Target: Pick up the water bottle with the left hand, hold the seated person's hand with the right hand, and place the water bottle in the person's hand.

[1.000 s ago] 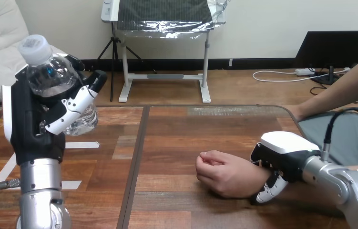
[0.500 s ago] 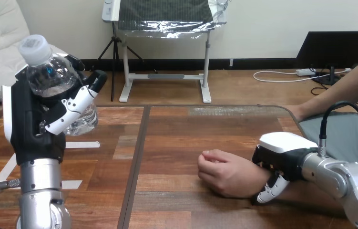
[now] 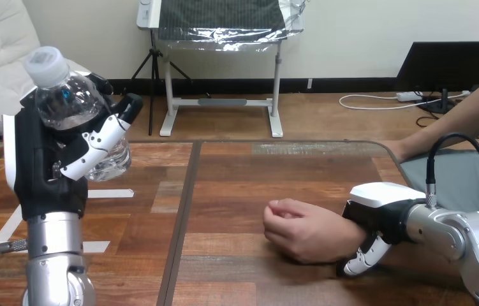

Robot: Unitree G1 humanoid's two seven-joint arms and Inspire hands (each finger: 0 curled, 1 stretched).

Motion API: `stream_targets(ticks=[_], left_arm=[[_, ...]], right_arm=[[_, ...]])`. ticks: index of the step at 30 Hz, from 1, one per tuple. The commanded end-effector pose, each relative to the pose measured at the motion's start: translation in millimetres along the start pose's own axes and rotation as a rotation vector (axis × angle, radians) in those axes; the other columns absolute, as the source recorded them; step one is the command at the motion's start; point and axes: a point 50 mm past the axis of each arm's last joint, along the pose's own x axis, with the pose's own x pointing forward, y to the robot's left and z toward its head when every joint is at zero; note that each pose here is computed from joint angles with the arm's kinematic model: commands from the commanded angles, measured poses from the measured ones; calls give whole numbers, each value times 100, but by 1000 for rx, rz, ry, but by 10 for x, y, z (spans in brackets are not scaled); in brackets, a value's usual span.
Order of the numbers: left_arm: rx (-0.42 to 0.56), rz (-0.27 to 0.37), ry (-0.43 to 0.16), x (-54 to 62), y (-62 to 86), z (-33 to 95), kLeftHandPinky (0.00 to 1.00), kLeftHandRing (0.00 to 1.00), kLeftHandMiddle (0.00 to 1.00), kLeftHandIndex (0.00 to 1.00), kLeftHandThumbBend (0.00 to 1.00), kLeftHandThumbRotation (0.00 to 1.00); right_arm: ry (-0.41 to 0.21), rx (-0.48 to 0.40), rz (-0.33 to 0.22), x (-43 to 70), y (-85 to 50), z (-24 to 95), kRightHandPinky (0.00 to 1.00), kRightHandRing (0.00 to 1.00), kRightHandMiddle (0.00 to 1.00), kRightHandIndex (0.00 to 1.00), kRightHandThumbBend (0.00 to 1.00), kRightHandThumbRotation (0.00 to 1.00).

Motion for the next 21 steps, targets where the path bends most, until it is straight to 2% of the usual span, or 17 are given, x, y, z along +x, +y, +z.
stream_targets(ticks=[1, 11, 21], left_arm=[[-21, -15, -120, 143, -74, 194, 23, 27, 33, 40, 55, 0], [-40, -19, -119, 142, -72, 184, 23, 27, 33, 40, 54, 0], [-39, -11, -110, 135, -77, 186, 23, 28, 33, 40, 55, 0]], right_arm=[[78, -13, 183, 2, 353, -140, 29, 42, 52, 55, 100, 38], [88, -1, 181, -33, 285, -165, 30, 44, 54, 59, 100, 40], [88, 21, 181, -61, 227, -172, 35, 49, 58, 64, 100, 41]])
